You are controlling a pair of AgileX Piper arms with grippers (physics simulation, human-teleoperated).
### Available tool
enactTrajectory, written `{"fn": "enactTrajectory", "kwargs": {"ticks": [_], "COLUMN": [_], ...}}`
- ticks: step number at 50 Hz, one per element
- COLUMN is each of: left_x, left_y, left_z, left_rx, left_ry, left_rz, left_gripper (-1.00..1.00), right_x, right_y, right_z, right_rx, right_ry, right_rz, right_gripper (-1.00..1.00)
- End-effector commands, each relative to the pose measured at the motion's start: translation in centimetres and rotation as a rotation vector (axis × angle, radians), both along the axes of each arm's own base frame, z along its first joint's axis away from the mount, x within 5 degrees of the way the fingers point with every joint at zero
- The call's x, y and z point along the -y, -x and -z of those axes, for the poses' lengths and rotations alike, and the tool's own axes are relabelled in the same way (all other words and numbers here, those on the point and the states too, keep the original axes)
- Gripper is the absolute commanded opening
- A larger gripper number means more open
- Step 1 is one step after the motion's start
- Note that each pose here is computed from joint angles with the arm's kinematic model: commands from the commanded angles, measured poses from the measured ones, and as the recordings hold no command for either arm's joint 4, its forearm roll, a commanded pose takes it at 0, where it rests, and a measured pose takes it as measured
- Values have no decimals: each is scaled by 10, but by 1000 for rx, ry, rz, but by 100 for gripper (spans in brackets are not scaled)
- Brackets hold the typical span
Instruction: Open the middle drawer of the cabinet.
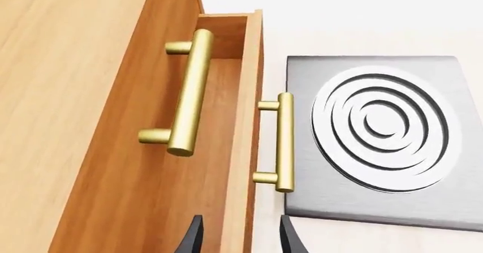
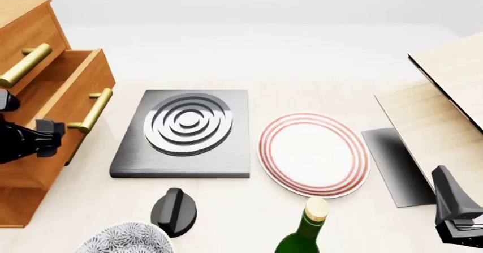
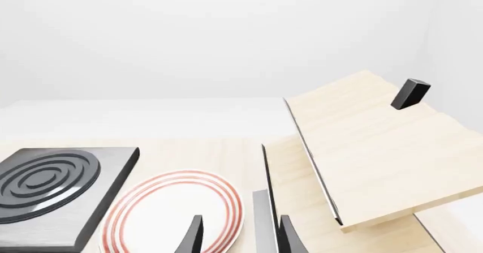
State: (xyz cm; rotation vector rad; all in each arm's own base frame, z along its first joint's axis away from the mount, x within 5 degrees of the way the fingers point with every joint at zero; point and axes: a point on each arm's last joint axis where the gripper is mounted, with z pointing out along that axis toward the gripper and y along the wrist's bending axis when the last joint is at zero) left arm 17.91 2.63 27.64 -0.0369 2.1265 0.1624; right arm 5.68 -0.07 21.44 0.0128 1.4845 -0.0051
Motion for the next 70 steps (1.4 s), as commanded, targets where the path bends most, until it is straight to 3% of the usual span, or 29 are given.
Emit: {"fn": "enactTrajectory", "kwargs": {"ticks": [1, 70], "left_x": [7, 32], "left_y": [1, 5], "left_z": [10, 18], "left_rx": [-54, -82], "left_ry": [59, 88], "left_rz": [12, 131], "left_gripper": [100, 100], "right_x": [0, 0], "right_y": [0, 0], "right_z": [0, 0], "right_rx": [0, 0], "right_ry": [0, 0], "right_rz": [0, 0], "right_gripper": [100, 100]}}
